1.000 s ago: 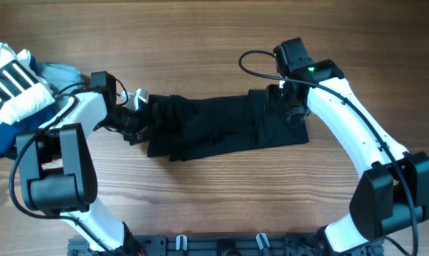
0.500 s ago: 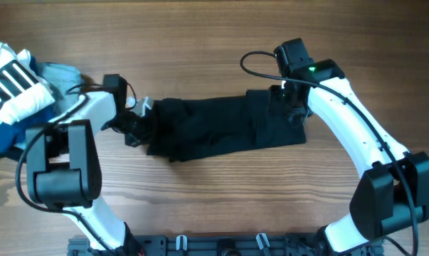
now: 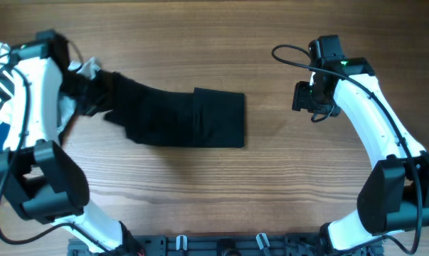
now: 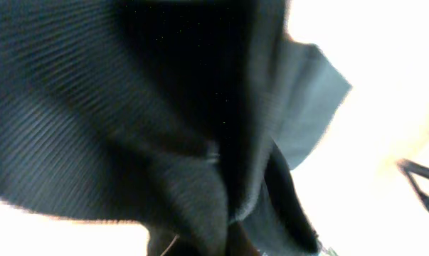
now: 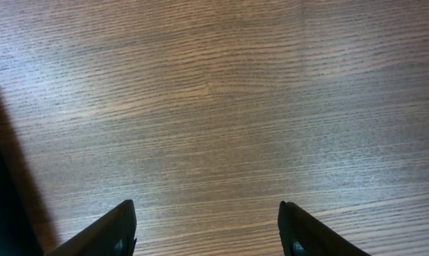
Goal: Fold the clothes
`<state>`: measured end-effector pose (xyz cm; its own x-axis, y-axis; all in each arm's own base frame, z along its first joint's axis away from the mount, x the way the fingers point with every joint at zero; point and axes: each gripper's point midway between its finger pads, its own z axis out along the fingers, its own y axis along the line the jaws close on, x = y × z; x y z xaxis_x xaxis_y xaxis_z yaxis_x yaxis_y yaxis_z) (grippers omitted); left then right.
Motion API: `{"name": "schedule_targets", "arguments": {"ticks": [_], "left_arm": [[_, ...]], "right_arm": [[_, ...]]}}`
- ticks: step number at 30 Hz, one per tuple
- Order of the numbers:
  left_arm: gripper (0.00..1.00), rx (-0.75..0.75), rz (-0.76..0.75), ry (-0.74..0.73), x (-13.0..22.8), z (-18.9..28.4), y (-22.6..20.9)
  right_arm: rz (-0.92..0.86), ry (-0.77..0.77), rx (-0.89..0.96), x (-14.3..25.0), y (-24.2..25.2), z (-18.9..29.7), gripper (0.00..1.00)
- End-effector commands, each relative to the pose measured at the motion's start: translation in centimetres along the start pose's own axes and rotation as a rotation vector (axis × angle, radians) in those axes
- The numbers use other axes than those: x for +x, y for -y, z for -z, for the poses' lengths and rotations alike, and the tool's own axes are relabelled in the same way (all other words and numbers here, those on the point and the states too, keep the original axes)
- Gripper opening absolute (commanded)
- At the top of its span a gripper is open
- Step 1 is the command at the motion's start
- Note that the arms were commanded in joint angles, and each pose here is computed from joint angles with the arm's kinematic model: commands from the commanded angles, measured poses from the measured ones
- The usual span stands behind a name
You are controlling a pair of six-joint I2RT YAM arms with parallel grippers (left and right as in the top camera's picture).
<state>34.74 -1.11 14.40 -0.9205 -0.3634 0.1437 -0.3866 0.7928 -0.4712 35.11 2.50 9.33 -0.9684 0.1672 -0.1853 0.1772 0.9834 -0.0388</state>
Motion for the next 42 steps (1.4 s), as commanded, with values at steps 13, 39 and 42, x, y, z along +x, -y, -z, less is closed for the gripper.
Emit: {"name": "schedule_targets", "arguments": {"ticks": [13,39,42], "left_arm": [[0.14,-0.283,-0.529,-0.040,10.6,-15.3,15.9],[0.18,-0.296,-0.422,0.069,-5.2,-18.8,5.8],[0.20,-0.396,-0.369,-0.056,-2.9,-19.3,2.6]], "right_arm": [[0.045,-0.019,-0.029,0.5,-0.4,-0.1,0.64],[0.419,-0.315,-0.402,11.3,-19.7,-5.6,0.65],[0.316,-0.228,-0.196,8.0,-15.3,-7.3,0.65]]}}
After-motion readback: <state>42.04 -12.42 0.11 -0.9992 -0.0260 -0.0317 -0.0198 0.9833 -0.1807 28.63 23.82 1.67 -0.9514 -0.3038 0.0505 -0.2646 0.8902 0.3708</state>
